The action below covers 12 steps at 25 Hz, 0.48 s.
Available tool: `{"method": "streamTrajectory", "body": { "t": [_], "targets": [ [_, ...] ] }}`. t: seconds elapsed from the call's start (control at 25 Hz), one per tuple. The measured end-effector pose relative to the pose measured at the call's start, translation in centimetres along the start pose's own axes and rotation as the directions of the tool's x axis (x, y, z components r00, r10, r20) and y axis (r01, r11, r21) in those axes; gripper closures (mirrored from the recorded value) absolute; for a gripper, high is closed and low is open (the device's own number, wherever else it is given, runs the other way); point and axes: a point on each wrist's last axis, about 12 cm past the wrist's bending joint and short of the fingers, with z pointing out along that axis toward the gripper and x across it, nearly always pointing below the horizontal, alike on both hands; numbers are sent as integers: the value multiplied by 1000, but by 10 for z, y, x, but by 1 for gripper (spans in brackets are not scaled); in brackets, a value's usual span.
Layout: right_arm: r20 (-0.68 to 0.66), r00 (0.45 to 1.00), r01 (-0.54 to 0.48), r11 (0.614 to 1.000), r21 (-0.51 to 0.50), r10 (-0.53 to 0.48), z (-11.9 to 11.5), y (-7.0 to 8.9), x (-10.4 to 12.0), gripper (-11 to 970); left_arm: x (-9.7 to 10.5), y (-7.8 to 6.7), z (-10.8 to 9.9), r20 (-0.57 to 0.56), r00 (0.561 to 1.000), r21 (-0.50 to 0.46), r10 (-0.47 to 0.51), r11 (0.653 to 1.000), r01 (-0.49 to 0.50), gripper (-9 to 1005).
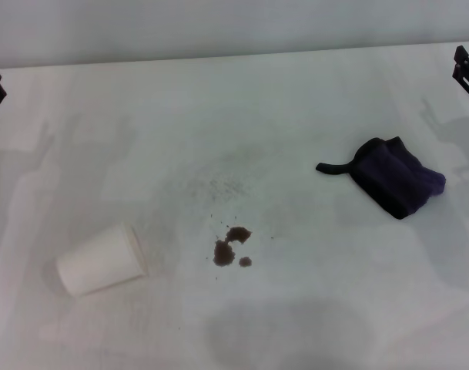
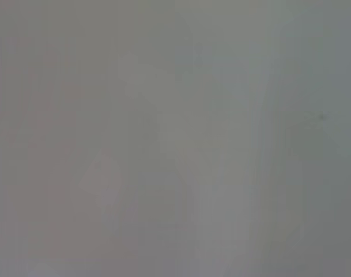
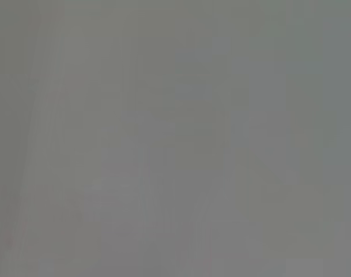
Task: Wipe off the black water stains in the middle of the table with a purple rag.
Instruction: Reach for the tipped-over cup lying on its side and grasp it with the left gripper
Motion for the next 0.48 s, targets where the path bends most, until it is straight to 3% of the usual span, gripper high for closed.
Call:
{"method": "streamTrajectory", "body": {
  "t": [0.48],
  "targets": [
    [-2,1000,-1,1000,3,1,0,-1,0,113,1,0,3,-17,1000,-4,0,1000,0,113]
  ]
}}
